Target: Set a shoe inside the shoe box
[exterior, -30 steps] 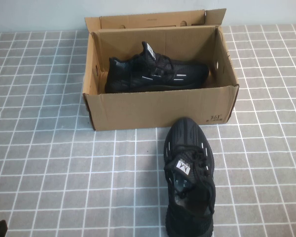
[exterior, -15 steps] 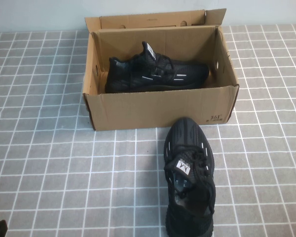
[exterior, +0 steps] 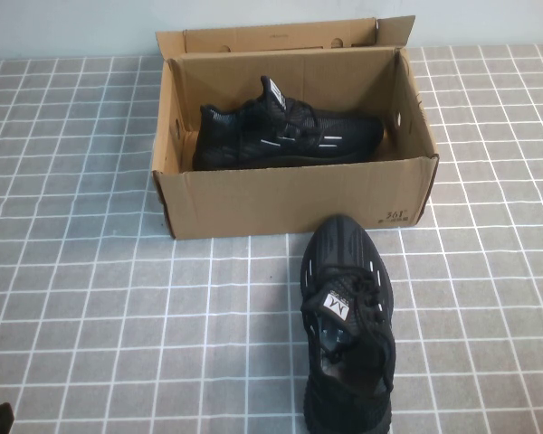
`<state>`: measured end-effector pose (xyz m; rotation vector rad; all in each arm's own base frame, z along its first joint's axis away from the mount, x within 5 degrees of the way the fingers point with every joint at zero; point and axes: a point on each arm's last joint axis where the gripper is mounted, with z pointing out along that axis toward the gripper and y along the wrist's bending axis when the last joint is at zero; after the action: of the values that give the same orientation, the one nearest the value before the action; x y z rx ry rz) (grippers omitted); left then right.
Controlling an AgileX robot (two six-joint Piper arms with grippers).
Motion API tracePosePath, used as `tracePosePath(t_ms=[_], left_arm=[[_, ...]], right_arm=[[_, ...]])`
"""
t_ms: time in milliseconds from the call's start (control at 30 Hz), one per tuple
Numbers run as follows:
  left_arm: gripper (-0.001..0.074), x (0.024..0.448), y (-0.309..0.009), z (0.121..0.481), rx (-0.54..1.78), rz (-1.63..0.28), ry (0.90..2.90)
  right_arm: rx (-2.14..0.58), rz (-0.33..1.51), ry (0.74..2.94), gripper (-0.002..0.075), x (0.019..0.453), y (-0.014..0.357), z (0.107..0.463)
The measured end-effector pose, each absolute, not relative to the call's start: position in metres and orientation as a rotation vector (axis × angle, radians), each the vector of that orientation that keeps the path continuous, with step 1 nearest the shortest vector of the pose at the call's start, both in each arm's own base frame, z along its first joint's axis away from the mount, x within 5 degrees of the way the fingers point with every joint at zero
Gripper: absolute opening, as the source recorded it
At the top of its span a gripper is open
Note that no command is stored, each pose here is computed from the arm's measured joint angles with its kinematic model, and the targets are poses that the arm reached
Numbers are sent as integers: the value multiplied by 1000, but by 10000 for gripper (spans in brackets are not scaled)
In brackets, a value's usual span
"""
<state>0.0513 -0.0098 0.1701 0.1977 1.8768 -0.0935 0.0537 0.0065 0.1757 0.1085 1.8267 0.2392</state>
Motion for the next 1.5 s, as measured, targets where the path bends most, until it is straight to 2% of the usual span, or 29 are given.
tracePosePath(t_ms=[367, 600, 733, 867, 967, 1067, 1267, 1500], left_arm=[[-1, 51, -10, 170, 198, -93, 1877], [-1, 51, -10, 170, 198, -93, 1877], [-1, 51, -10, 170, 198, -93, 1877], [-1, 51, -10, 170, 198, -93, 1877], [-1, 51, -10, 170, 198, -93, 1877], [-1, 51, -10, 170, 198, -93, 1877], [-1, 51, -10, 170, 198, -93, 1877], [-1, 51, -10, 170, 198, -93, 1877]], right_arm=[[427, 642, 1603, -16, 56, 11, 194], [590, 822, 1531, -16, 56, 12, 198], [592, 891, 1593, -16, 54, 17, 197], [457, 945, 1698, -16, 46, 29, 223], [343, 922, 1840, -16, 45, 37, 247], [208, 823, 2044, -16, 53, 41, 266], [17, 614, 2405, -16, 84, 41, 285], [-155, 569, 2568, -16, 135, 48, 303]])
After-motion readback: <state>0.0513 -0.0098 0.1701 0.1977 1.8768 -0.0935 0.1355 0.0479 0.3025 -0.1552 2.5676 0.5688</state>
